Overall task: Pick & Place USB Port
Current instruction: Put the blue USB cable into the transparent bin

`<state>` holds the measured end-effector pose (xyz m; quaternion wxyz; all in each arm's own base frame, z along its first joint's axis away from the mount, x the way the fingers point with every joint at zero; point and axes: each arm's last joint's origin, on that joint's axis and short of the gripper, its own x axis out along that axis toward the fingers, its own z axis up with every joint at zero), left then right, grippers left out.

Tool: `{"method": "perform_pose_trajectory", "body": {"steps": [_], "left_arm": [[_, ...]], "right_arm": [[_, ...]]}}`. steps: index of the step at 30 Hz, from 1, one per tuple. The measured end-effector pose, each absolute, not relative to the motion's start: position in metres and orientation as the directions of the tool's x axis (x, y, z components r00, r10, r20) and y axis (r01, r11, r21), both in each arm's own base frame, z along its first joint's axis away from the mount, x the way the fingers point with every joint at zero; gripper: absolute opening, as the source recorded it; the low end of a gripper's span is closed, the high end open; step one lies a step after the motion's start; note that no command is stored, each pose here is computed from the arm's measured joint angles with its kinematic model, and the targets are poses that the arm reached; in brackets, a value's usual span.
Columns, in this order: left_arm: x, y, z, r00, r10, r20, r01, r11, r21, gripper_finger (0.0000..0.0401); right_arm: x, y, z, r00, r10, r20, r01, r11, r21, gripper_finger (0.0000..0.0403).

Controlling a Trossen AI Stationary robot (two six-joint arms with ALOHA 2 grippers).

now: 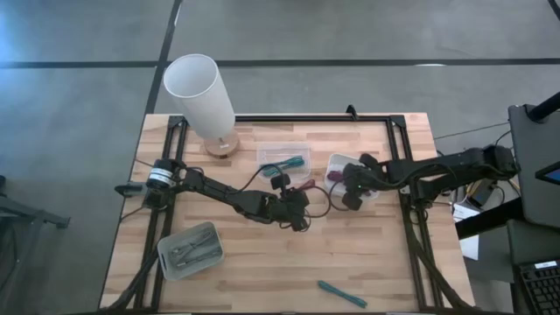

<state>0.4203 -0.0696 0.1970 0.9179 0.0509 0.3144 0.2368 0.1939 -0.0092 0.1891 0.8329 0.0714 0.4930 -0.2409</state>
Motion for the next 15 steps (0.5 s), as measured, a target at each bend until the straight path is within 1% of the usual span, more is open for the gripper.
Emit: {"method": "perform_pose_trajectory", "body": {"steps": [5, 8, 11, 15], "left_arm": [[0.418, -0.070, 0.194, 0.670, 0.459, -0.584, -0.409, 0.884, 0.226, 0.0106], [0.416, -0.069, 0.192, 0.651, 0.460, -0.604, -0.412, 0.882, 0.228, 0.0106], [0.414, -0.069, 0.190, 0.636, 0.464, -0.617, -0.419, 0.879, 0.229, 0.0106], [0.413, -0.069, 0.190, 0.630, 0.465, -0.622, -0.418, 0.878, 0.233, 0.0106]], "right_arm": [[0.205, 0.003, 0.220, 0.464, -0.303, -0.832, 0.428, 0.899, -0.088, 0.0152], [0.211, 0.014, 0.233, 0.524, -0.236, -0.818, 0.390, 0.921, -0.016, 0.0153], [0.213, 0.028, 0.239, 0.556, -0.167, -0.814, 0.405, 0.910, 0.090, 0.0153], [0.208, 0.050, 0.238, 0.567, -0.093, -0.819, 0.367, 0.918, 0.150, 0.0150]]}}
